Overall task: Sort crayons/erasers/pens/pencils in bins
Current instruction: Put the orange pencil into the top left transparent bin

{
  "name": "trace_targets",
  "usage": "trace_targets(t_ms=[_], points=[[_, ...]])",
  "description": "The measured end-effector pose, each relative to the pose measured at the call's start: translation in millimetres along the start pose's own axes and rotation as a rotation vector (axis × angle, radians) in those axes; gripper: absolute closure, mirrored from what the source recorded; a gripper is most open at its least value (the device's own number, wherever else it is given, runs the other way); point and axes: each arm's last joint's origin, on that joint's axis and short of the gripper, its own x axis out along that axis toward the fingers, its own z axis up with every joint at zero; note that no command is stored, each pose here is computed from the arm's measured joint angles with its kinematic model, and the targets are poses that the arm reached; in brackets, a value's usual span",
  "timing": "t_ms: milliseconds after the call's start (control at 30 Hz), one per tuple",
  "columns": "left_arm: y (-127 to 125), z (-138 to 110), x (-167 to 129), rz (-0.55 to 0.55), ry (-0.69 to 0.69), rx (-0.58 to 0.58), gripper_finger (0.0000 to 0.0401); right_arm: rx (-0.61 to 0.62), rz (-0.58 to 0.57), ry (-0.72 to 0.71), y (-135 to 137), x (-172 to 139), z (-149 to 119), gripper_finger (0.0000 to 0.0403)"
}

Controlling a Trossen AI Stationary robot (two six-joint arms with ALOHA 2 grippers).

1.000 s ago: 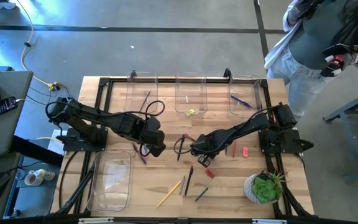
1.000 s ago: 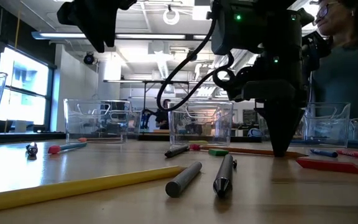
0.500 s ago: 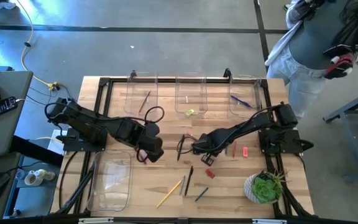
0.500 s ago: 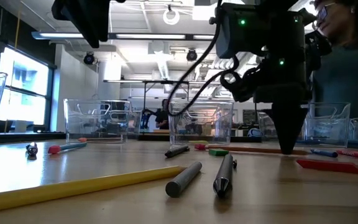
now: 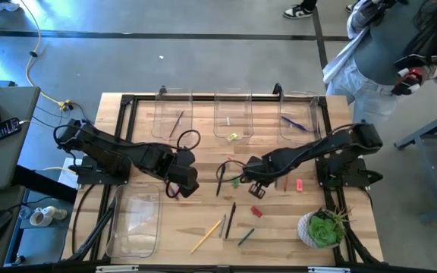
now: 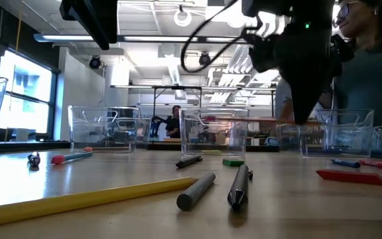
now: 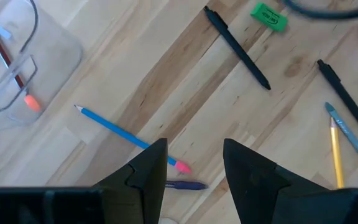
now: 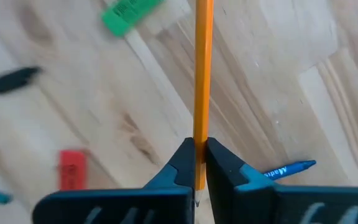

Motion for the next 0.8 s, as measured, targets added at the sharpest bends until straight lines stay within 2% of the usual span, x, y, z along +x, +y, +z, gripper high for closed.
trace_targets(t_ms=[200,433,800], points=[[3,1,-5,-0.004,-0.031,0.021,0.0257,0.002,0.072,-0.122,-7,-34,-3,0.0400],[7,6,-14,-0.003,-0.149,0.014,0.0257,0.016,0.152,-0.307,-17,-70,-3,0.0400],[5,29,-14,-0.053,-0.311,0.025,0.0257,-0.005,0.216,-0.515,-36,-100,9,0.0400]])
